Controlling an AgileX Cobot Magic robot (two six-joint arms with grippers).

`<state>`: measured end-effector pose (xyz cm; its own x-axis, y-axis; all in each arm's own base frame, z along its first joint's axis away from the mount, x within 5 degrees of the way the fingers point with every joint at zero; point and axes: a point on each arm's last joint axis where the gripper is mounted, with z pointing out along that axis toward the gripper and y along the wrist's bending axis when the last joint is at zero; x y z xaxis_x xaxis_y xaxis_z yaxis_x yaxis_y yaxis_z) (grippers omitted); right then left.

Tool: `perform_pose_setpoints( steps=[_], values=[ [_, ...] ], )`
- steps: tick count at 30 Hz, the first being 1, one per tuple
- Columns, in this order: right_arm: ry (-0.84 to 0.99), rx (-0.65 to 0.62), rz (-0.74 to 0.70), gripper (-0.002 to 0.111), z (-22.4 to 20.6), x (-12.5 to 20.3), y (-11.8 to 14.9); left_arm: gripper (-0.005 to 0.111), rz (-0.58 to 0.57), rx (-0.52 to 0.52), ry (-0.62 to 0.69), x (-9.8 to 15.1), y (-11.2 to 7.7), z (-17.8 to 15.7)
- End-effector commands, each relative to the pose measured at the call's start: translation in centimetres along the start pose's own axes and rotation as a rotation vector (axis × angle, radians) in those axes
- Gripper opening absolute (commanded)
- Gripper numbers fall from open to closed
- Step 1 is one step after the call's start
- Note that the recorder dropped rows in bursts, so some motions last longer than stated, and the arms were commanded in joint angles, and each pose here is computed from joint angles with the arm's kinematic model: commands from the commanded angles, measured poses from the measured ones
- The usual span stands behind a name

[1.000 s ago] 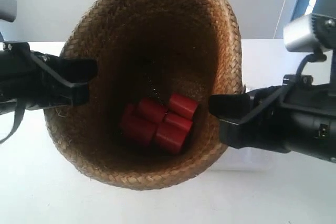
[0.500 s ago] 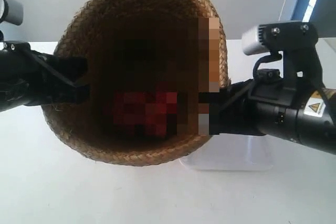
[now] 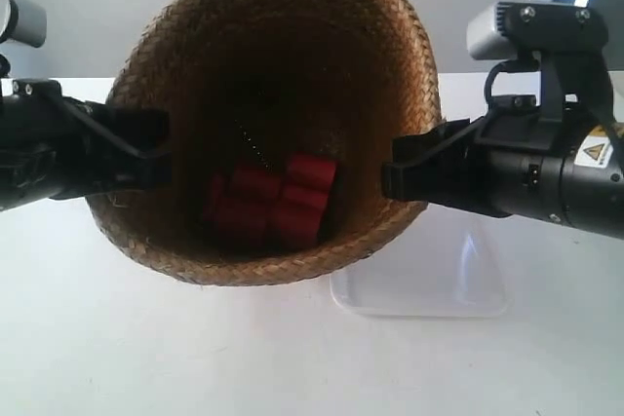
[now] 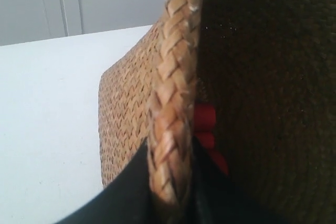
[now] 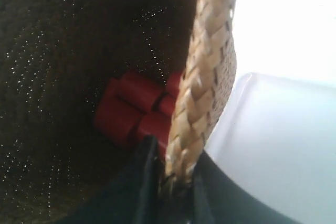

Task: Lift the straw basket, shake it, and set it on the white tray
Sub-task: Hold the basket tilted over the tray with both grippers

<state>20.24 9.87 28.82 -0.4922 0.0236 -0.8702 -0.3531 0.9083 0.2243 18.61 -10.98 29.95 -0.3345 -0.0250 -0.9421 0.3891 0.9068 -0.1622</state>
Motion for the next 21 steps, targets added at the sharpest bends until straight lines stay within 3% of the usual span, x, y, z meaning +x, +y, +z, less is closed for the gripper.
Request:
perform_pose_setpoints(
  steps=[1,4,5,6,8,13,21],
  values=[
    [-0.077,0.024,-0.051,0.0,-0.1,-1.0,-0.4,0.0,-0.007,-0.034,-0.032,-0.4,0.2,-0.3],
    [-0.075,0.021,-0.05,0.0,-0.4,-1.0,-0.4,0.0,0.114,0.035,-0.026,-0.5,-0.4,-0.3],
    [-0.062,0.02,-0.05,0.0,-0.4,-0.9,-0.3,0.0,0.173,0.131,-0.003,-0.6,-1.4,-0.4],
    [-0.055,0.019,-0.05,0.0,-0.4,-0.9,-0.3,0.0,0.18,0.161,0.005,-0.7,-1.7,-0.4],
    [-0.037,0.017,-0.049,0.0,-0.4,-0.7,-0.3,0.0,0.172,0.174,0.009,-1.2,-1.6,-0.2],
    [-0.02,0.016,-0.053,0.0,-0.4,-0.6,-0.3,0.0,0.074,0.258,0.112,-2.0,0.8,0.8],
    [-0.02,0.015,-0.058,0.0,-0.4,-0.6,-0.3,0.0,0.061,0.227,0.097,-2.3,1.6,0.6]
  ],
)
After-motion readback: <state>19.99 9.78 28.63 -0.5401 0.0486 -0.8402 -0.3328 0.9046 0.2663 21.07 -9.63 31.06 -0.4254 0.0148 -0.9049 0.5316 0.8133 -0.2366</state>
